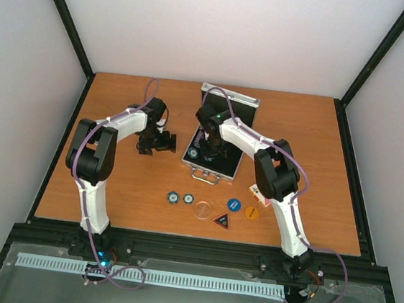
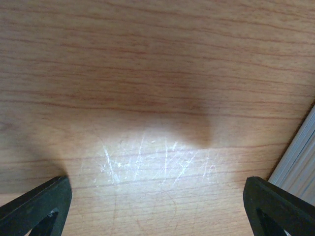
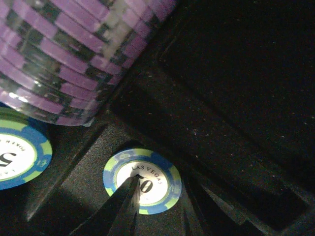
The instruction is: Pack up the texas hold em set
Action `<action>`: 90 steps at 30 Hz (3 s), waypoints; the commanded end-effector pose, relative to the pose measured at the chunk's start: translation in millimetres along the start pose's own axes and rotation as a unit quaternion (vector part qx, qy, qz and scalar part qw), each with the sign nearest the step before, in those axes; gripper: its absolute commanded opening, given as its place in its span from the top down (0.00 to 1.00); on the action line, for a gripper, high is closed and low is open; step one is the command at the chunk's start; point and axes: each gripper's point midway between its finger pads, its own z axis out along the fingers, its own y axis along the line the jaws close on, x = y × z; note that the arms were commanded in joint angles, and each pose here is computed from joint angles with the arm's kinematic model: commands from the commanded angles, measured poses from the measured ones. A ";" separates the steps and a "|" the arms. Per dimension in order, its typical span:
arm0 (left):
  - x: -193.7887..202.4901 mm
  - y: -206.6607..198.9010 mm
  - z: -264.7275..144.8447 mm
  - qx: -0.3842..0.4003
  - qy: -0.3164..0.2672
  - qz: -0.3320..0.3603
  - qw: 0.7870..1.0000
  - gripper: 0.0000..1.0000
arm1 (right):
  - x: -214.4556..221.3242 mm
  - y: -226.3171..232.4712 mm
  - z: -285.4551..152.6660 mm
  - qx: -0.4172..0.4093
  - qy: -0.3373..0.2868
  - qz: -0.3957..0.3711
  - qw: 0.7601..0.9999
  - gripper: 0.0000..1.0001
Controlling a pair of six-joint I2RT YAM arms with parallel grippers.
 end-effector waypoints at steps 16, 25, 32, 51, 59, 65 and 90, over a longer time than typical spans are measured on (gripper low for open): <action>1.3 6.1 6.8 -0.002 0.008 -0.001 1.000 0.01 | -3.6 8.3 -20.9 -0.019 -0.019 -0.022 0.999 0.97; -0.5 5.4 7.1 -0.002 0.008 -0.001 1.000 0.01 | -21.2 21.9 -49.1 -0.055 -0.054 -0.022 0.997 0.97; -1.9 4.9 5.3 -0.002 0.005 0.000 1.000 0.01 | -9.4 14.1 -33.2 -0.034 -0.023 -0.005 0.999 0.86; -2.5 -9.1 6.4 0.002 0.010 0.009 1.000 0.02 | 3.8 12.8 -7.3 -0.142 0.000 0.037 0.989 0.39; -3.2 -21.2 14.2 0.008 0.017 0.013 1.000 0.02 | -0.9 24.6 -5.9 -0.183 -0.008 0.034 0.982 0.39; 3.4 -27.5 22.2 0.013 0.031 0.022 0.999 0.02 | -3.7 32.4 -7.9 -0.206 -0.011 0.027 0.978 0.39; 32.1 -31.0 65.8 0.033 0.095 0.029 0.995 0.02 | -5.0 45.1 -43.6 -0.246 -0.030 0.002 0.969 0.39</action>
